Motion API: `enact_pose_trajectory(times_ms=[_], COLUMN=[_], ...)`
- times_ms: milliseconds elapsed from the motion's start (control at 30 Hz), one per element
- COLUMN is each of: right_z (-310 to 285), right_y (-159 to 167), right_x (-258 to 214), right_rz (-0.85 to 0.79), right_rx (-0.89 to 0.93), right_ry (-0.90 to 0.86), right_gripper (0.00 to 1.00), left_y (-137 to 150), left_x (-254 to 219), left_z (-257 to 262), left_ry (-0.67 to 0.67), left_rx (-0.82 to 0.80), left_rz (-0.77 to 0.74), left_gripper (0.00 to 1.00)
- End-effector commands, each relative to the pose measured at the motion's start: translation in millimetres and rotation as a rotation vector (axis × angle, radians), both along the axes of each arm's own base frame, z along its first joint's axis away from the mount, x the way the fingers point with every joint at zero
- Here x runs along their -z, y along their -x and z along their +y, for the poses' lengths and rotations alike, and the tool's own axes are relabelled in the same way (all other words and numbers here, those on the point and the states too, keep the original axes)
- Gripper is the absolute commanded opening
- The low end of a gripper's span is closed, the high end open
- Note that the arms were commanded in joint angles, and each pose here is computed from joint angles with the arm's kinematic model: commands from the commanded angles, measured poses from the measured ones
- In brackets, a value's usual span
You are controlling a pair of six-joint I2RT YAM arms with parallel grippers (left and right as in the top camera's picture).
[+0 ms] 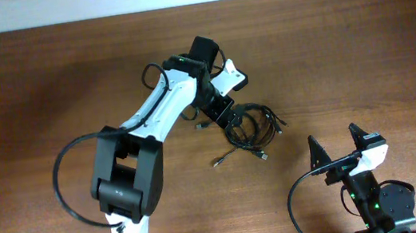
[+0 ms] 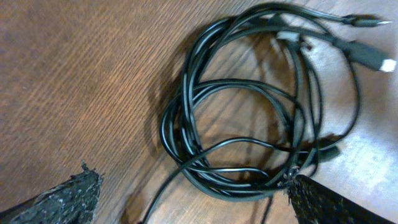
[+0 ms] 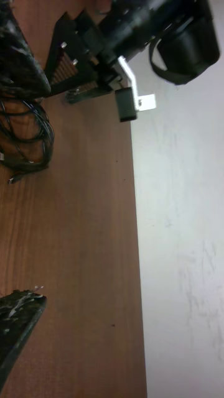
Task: Untangle cables
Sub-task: 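Reach the left gripper over the black cable bundle and grasp it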
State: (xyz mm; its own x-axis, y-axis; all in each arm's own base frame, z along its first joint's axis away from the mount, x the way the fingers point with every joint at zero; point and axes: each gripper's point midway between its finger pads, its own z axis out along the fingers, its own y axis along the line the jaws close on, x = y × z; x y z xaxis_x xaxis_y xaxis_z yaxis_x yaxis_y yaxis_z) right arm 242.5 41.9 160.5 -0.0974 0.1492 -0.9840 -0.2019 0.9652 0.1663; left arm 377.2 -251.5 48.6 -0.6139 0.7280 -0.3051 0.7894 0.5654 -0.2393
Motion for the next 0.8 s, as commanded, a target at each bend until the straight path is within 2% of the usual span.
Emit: enact_pose_trajectory(times_ms=[0, 367, 467, 567, 667, 767], right_z=[1, 1, 1, 1, 1, 0], right_y=[0, 0, 0, 0, 0, 0], right_x=[2, 2, 2, 2, 2, 2], right_rz=[0.004, 0.004, 0.004, 0.004, 0.004, 0.004], right_rx=[0.0, 0.0, 0.0, 0.0, 0.0, 0.0], right_ry=[-0.004, -0.004, -0.004, -0.004, -0.004, -0.004], right_gripper=[0.99, 0.99, 0.99, 0.99, 0.99, 0.99], left_y=[-9, -17, -10, 1, 12, 20], left_x=[10, 20, 25, 32, 34, 38], left_z=[-2, -4, -4, -7, -10, -6], left_ry=[-0.016, -0.017, -0.051, -0.098, -0.121, -0.137], left_rx=[-0.013, -0.015, -0.003, 0.021, 0.041, 0.044], left_rz=[-0.011, -0.033, -0.021, -0.009, 0.014, 0.043], left_gripper=[0.99, 0.99, 0.76, 0.78, 0.87, 0.8])
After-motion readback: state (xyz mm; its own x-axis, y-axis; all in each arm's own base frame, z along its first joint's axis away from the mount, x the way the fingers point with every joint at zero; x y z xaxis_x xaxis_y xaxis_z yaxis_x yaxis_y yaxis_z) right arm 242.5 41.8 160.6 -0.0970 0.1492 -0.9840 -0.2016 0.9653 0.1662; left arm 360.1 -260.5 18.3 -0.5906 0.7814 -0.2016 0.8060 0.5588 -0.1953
